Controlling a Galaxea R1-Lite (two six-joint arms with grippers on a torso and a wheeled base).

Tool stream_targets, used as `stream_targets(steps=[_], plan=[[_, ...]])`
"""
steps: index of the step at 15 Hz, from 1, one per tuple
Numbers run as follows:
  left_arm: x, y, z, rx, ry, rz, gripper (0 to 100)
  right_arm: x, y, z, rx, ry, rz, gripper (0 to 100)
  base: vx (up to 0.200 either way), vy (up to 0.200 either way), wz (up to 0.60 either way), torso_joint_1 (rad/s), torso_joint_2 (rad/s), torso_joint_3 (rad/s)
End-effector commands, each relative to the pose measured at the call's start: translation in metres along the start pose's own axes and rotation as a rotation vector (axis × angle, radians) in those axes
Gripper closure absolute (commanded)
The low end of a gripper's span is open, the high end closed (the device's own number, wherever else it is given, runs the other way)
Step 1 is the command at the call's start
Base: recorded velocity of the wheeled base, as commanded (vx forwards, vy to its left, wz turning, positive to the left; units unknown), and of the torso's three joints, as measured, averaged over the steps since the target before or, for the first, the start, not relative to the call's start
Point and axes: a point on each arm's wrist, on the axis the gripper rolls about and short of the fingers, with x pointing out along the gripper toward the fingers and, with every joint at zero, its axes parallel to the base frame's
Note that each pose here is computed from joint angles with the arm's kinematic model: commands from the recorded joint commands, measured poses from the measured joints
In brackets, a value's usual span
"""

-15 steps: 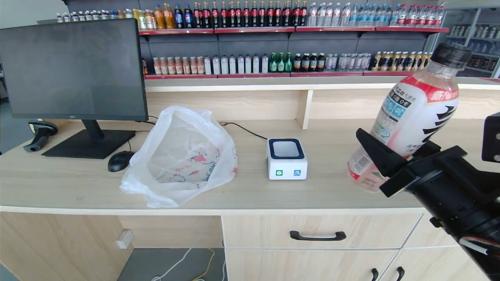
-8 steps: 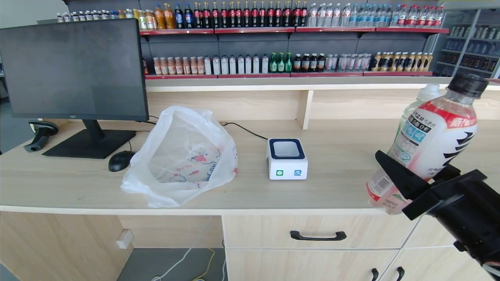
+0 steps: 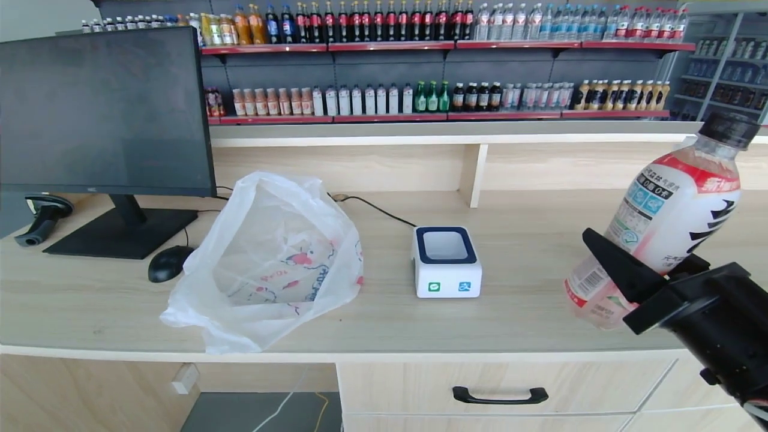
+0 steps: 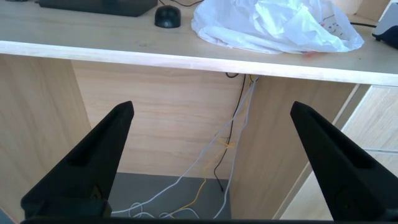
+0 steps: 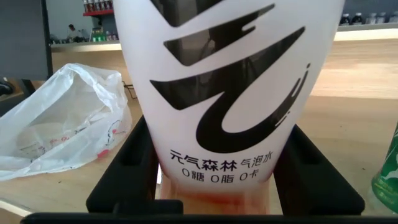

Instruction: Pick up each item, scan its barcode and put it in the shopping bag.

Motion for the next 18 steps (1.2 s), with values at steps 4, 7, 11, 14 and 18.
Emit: stream_targets(steps=[4,7,11,14,18], plan=[[0.000,0.000,0.000,-0.001,0.001,0.001,0,0.013,0.001,-0.002,0.031,-0.003,-0.009,100,0.000,0.000,0.00,0.000,0.00,0.000],[0.000,0.000,0.000,-0.001,-0.001,0.001,0,0.034,0.006,-0.005,0.028,-0.011,-0.002,100,0.000,0.000,0.00,0.000,0.00,0.000],[0.000,0.000,0.000,0.001,-0.001,0.001,0,0.083,0.020,-0.018,-0.011,-0.036,0.079,100,0.000,0.000,0.00,0.000,0.00,0.000],[0.000,0.000,0.000,0.001,-0.001,0.001,0,0.105,0.024,-0.027,-0.013,-0.044,0.113,100,0.000,0.000,0.00,0.000,0.00,0.000],[0.000,0.000,0.000,0.001,-0.001,-0.001,0,0.125,0.024,-0.046,-0.047,-0.025,0.215,100,0.000,0.000,0.00,0.000,0.00,0.000]])
